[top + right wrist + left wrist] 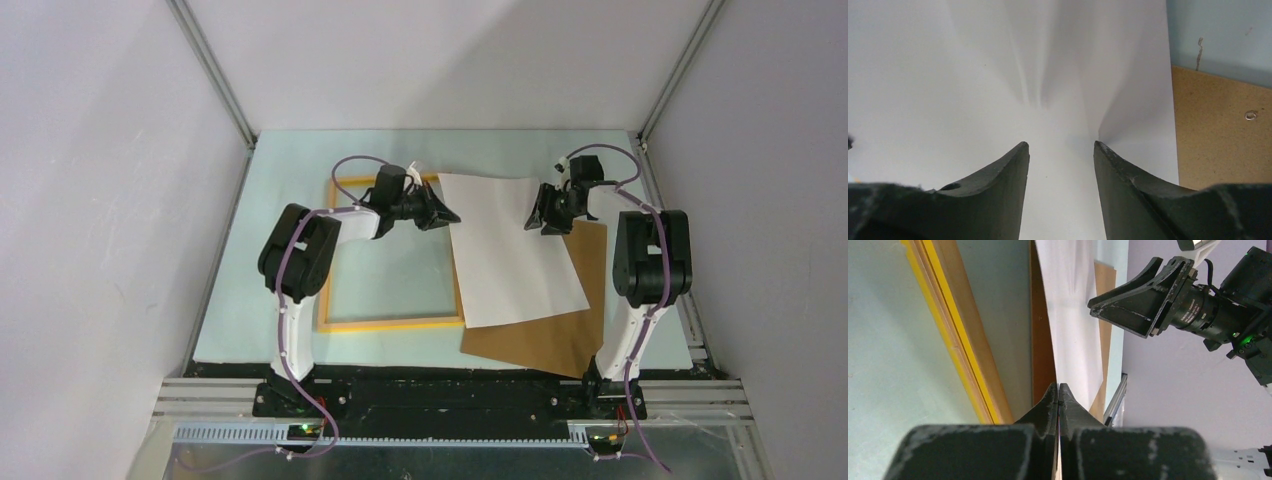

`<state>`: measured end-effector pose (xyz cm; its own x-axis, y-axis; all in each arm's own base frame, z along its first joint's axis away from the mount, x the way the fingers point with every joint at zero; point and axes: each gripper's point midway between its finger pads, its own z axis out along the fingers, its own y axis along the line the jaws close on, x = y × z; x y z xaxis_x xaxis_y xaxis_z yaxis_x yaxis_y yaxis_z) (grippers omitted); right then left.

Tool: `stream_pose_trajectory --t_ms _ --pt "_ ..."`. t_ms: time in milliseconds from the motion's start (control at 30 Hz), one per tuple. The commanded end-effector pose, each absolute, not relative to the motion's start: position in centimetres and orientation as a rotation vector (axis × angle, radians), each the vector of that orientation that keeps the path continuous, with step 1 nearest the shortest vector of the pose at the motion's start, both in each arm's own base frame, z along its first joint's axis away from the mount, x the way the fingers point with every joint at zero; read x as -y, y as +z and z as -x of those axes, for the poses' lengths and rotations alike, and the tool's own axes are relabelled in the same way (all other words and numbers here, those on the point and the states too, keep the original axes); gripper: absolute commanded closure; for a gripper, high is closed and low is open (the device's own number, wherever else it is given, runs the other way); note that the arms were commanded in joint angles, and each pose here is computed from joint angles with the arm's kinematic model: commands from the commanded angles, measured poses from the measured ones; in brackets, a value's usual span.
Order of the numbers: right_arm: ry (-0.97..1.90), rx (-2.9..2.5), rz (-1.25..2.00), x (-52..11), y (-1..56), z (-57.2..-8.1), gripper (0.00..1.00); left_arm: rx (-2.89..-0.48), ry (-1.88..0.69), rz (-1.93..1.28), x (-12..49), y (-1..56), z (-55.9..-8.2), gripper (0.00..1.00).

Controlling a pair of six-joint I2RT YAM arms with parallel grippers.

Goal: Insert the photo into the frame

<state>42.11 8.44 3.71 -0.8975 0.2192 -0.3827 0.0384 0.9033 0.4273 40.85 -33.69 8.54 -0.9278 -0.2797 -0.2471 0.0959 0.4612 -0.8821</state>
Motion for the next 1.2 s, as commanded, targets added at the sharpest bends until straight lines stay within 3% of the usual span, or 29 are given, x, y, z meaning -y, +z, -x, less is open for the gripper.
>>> stream_pose_trajectory --t_ms 0,167,367,900,1167 --pt "0.66 -2.541 -0.178 -8.8 7.6 -42.8 0.43 -2.272 -1.5 0.079 33.1 11.9 -41.8 1.0" --pt "0.723 -2.485 -0.178 -8.4 9.8 -42.9 0.33 -2.32 -1.432 -0.004 30.6 12.5 -41.4 1.0" --pt "0.758 -2.437 -0.169 -8.1 11.3 -42.9 0.28 -2.361 -1.295 -0.074 24.6 12.9 -41.9 1.0" --pt "0.729 -2.435 -0.136 -7.6 10.8 -42.9 0.29 -2.503 -0.901 -0.268 13.5 13.1 -37.9 1.0" --pt "0.74 -2.427 -0.112 -8.0 10.9 -42.9 0.3 -2.565 -0.799 -0.157 9.1 12.6 -38.0 1.0"
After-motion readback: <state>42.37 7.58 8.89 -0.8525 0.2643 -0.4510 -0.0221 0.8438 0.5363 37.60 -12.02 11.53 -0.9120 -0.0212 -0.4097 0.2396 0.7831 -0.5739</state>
